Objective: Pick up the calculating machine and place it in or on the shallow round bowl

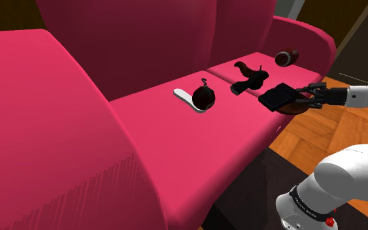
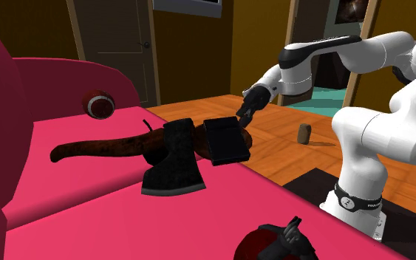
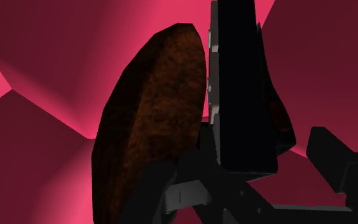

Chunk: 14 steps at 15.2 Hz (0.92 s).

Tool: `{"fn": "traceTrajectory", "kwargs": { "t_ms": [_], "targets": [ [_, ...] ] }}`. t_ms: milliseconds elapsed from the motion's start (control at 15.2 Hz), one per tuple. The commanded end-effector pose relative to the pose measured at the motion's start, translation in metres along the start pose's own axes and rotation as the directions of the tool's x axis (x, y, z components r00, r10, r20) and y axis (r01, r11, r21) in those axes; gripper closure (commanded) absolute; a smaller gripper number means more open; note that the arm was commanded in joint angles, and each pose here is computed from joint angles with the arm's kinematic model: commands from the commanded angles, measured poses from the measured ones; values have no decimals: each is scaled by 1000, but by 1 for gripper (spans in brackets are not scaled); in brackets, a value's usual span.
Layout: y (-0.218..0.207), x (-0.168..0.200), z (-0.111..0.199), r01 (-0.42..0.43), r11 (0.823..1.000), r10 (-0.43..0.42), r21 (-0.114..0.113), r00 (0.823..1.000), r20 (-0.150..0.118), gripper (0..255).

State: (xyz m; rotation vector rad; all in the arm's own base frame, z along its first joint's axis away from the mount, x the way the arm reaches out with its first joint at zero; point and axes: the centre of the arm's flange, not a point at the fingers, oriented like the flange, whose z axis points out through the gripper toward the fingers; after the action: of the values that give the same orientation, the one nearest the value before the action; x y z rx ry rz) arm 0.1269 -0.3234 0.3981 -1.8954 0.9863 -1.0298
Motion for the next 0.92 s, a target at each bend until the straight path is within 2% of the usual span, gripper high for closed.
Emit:
{"fn": "traceTrajectory", "kwargs": {
  "t_ms": [0,264,528,858],
  "targets": [
    [0,0,0,0,1000,0,0,1000,0,0],
    [0,0,0,0,1000,0,0,1000,0,0],
    [0,0,-50,0,1000,0,0,1000,0,0],
    [0,0,-50,0,1000,0,0,1000,0,0]
  ]
}}
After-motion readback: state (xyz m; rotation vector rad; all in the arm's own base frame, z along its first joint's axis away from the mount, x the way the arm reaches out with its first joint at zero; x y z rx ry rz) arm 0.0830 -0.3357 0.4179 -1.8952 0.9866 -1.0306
